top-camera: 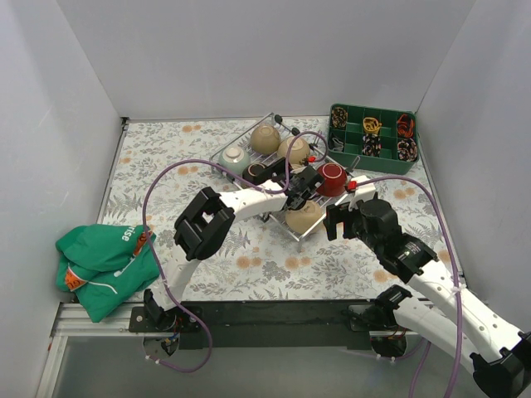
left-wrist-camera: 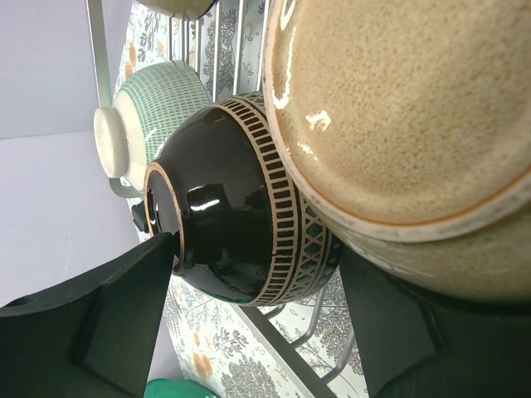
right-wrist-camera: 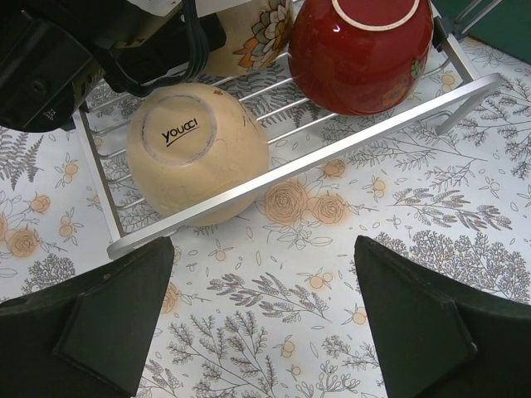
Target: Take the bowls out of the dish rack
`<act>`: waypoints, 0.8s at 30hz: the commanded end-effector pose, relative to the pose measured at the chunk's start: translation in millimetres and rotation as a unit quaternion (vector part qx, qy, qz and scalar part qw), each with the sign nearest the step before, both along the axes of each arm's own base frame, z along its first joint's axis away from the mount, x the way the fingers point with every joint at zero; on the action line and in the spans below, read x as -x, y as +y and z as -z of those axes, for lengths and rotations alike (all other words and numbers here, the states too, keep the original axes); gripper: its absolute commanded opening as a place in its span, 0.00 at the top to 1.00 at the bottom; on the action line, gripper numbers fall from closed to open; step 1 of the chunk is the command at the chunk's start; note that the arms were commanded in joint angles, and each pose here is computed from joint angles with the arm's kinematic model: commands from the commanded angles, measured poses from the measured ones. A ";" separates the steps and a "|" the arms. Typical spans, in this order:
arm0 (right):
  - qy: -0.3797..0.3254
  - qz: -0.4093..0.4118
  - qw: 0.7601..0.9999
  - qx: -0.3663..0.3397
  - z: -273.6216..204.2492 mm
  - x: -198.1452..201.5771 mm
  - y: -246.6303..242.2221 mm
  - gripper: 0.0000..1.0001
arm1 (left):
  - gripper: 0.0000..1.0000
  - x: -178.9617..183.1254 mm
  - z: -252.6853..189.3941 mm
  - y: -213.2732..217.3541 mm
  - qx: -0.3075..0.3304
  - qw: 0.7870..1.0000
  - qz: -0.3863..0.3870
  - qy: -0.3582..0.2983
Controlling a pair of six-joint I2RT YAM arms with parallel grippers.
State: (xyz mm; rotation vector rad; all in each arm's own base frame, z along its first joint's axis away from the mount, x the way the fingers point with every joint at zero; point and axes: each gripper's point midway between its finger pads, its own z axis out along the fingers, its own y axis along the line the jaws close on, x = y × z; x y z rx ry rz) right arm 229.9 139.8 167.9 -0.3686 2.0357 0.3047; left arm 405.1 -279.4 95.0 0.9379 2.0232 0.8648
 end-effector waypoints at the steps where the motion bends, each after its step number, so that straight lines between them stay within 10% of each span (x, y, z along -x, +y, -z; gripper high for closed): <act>1: -0.024 -0.005 1.000 -0.013 -12.1 -2.3 3.0 0.02 | 0.42 -2.6 -19.9 -7.1 0.037 0.999 0.001 -0.025; 24: -0.034 -0.034 0.998 -0.033 -24.9 -1.9 15.8 0.04 | 0.86 -7.4 -106.1 -17.2 0.132 0.988 0.013 -0.085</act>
